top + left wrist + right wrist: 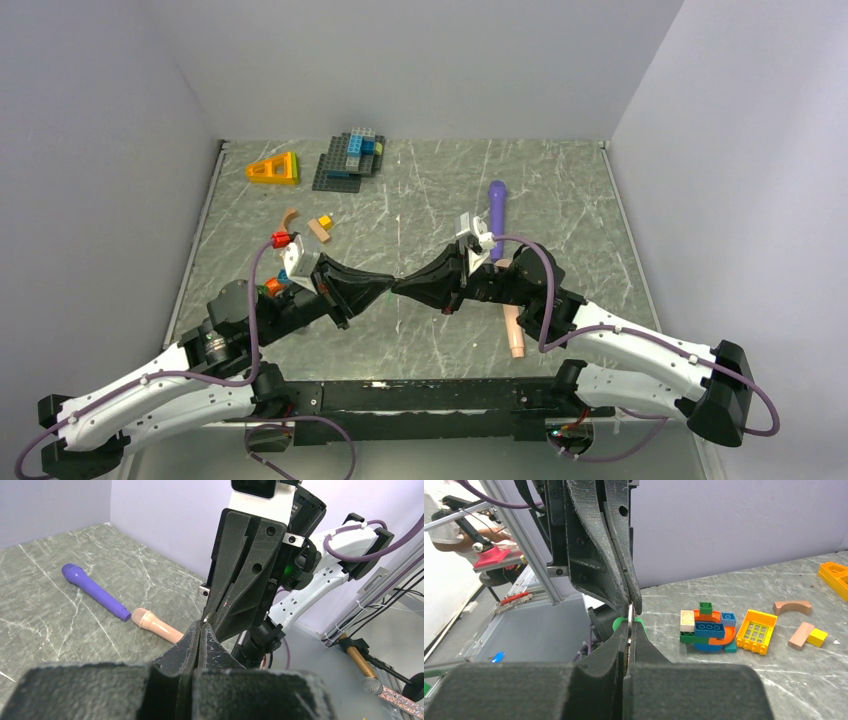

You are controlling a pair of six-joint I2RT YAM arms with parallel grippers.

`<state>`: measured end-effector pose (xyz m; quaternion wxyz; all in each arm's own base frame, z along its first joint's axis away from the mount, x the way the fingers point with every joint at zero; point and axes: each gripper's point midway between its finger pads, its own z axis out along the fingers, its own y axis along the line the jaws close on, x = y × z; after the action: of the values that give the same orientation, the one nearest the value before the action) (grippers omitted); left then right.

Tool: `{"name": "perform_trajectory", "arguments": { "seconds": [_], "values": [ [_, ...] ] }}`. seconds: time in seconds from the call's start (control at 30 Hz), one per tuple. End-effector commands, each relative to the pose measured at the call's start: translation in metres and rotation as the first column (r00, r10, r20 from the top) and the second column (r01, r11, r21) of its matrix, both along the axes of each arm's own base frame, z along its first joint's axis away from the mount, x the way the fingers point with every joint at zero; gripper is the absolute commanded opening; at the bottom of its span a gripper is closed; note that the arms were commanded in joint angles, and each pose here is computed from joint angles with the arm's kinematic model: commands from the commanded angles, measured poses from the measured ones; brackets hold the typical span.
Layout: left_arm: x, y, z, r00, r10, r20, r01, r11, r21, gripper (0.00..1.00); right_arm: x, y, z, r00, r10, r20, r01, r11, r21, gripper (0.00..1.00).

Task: Remove the keys from the keyring

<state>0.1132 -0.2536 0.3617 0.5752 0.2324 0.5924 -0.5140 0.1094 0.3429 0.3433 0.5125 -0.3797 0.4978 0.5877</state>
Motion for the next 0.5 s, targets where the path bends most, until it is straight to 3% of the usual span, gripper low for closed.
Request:
{"name": "perform_trajectory", "arguments": {
  "seconds": [0.0,0.1,0.23,0.3,0.37,0.47],
  "values": [
    [-0.002,-0.005,0.0,1.0,-0.021,-0.003,0.021,1.0,-0.002,0.0,0.001,-0.003,0.027,0.998,-0.021,0.056,0.016,0.996,0.088,0.0],
    [0.0,-0.005,-0.002,1.0,-0.01,-0.008,0.01,1.0,0.012,0.04,-0.002,-0.004,0.024,0.998,-0.007,0.067,0.001,0.996,0.085,0.0],
    [0.001,-0.001,-0.006,1.0,0.007,-0.014,-0.007,0.999,0.045,0.54,-0.005,-0.007,0.02,0.998,-0.004,0.063,0.0,0.998,0.07,0.0],
    [0.002,0.004,-0.007,1.0,0.024,-0.014,-0.023,0.997,0.07,0.67,-0.007,-0.009,0.014,0.998,0.002,0.056,-0.005,0.999,0.047,0.0],
    [0.005,0.011,-0.008,0.999,0.05,-0.004,-0.049,0.993,0.109,0.69,-0.008,-0.01,0.007,0.999,0.008,0.047,-0.008,1.0,0.015,0.0],
    [0.005,0.018,-0.007,0.998,0.059,0.019,-0.061,0.98,0.19,0.61,-0.014,-0.009,-0.002,0.998,0.046,0.041,-0.045,0.998,-0.039,0.0]
  ]
}}
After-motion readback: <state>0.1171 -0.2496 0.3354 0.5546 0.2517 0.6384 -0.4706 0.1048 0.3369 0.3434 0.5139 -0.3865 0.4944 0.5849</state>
